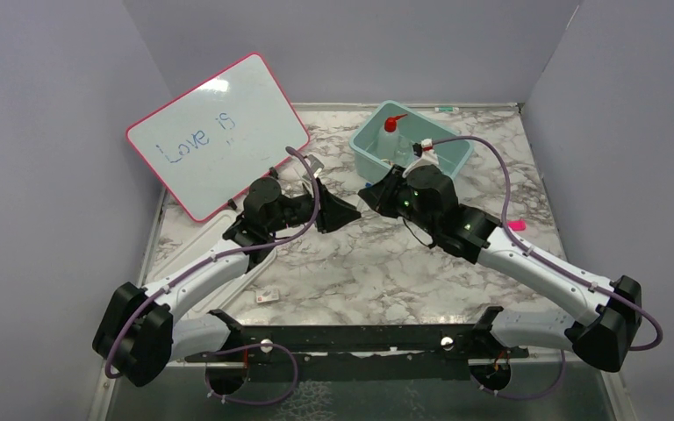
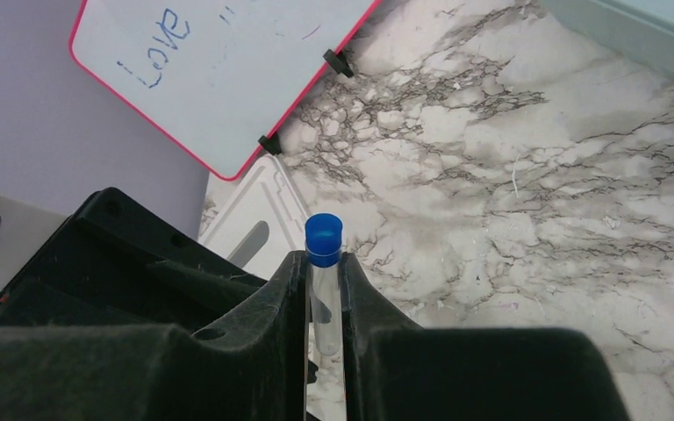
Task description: Organize the chemistry lab equipment
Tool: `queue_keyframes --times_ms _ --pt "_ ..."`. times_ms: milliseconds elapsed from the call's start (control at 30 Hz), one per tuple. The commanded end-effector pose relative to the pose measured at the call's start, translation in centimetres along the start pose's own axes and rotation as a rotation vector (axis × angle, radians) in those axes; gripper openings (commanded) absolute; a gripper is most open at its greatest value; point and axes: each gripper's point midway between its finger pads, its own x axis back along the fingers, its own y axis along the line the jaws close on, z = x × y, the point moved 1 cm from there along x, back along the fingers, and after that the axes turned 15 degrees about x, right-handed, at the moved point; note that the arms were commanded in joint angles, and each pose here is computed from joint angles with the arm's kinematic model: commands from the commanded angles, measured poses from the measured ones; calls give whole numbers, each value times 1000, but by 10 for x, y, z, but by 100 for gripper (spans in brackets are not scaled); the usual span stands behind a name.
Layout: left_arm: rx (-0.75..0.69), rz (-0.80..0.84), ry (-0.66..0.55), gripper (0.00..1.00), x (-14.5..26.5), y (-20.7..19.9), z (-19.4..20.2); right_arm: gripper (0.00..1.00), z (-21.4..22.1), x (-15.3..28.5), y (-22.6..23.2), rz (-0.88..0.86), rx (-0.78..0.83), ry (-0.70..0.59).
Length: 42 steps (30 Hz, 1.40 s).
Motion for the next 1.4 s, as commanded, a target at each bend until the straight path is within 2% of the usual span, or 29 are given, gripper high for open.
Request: queue_keyframes --times_ms 0,100,233,300,400,467,567,733,867,1000,1167,1367 --pt "-104 36 -26 29 0 -5 -4 19 -12 9 20 -87 -21 -5" --pt "-139 25 -36 27 -1 -2 -6 19 -9 14 21 -101 -16 25" --pt "-151 51 -13 33 -4 -5 -5 19 -8 20 22 -120 -36 38" --pt "-154 72 9 32 -5 -8 -2 19 -9 22 26 -140 -44 36" --pt "-182 88 28 22 -4 -8 2 19 -9 23 27 -149 -47 39" --pt "-226 101 32 11 -2 -9 3 20 -9 25 28 -155 -37 52" --pt "-329 121 33 2 1 -11 3 27 -5 29 31 -173 -9 110" --pt "-537 149 24 1 6 -15 -2 47 11 43 30 -199 31 289" --pt "-664 168 50 1 5 -15 -4 51 16 50 30 -219 60 377" --pt "-717 194 107 0 3 -14 0 50 13 49 32 -226 85 413" --pt "-749 204 149 0 4 -13 3 43 17 38 27 -205 78 450" --pt "-754 200 158 0 5 -12 4 30 16 32 23 -203 62 428"
